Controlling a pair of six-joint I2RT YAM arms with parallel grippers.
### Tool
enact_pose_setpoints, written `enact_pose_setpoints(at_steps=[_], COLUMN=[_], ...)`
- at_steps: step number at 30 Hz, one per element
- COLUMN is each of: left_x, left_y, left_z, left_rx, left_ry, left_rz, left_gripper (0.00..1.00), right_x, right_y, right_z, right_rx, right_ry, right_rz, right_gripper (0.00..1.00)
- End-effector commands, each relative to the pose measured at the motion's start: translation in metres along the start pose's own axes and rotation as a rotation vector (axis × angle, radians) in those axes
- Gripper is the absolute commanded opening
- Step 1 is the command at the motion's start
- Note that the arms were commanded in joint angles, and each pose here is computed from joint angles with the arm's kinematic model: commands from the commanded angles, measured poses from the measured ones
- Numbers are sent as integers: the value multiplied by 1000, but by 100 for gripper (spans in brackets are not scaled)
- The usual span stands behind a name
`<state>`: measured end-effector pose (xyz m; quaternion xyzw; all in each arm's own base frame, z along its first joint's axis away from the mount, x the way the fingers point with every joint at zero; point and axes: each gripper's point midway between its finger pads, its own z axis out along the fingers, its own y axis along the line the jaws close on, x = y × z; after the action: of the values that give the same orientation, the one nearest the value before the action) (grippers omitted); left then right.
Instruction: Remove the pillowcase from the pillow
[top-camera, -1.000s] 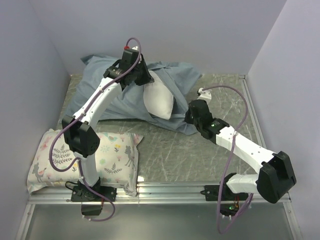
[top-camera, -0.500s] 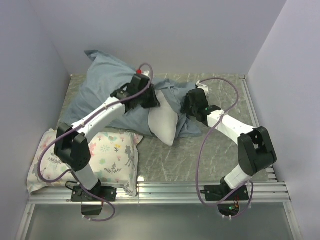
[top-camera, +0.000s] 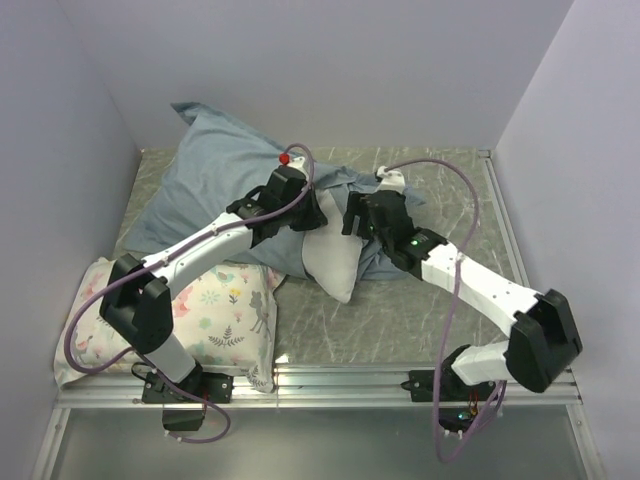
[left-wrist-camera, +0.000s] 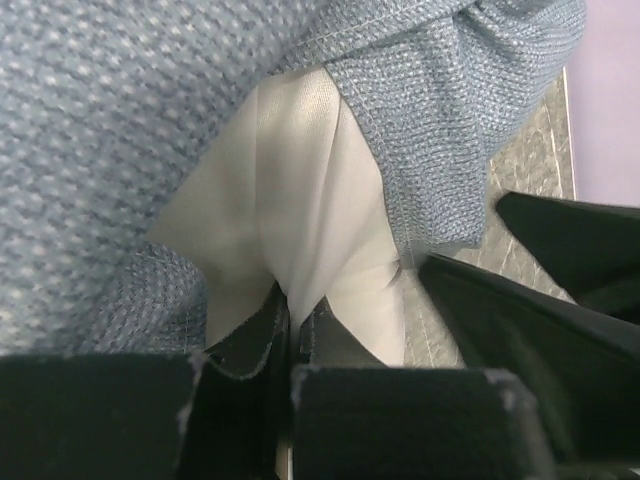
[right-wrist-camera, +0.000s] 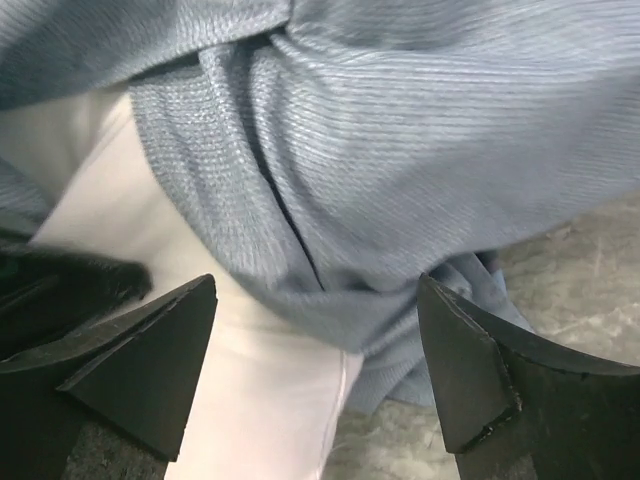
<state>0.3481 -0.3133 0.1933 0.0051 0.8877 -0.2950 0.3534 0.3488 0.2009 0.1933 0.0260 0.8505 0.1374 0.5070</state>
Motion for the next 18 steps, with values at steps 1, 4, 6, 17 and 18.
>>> enact_pose_setpoints(at_steps=[1, 4, 6, 17, 18], left_x=[2, 1, 4, 26, 30], left_y=[-19, -22, -20, -6, -4], left_z=[-16, -26, -30, -74, -75], left_rx=[54, 58, 49, 71, 69], left_ry=[-2, -11, -6, -10, -1], left_rz=[18, 27, 32, 4, 5], left_gripper=[0, 0, 0, 0, 0], right_x=[-12, -10, -24, -86, -87], right_y=[0, -15, -27, -108, -108], right_z=[16, 38, 42, 82, 89], right_rx=[68, 191, 257, 336, 293], right_ry=[-35, -10, -22, -44, -29], right_rz=[-39, -80, -72, 118, 140], right_gripper=[88, 77, 51, 11, 11])
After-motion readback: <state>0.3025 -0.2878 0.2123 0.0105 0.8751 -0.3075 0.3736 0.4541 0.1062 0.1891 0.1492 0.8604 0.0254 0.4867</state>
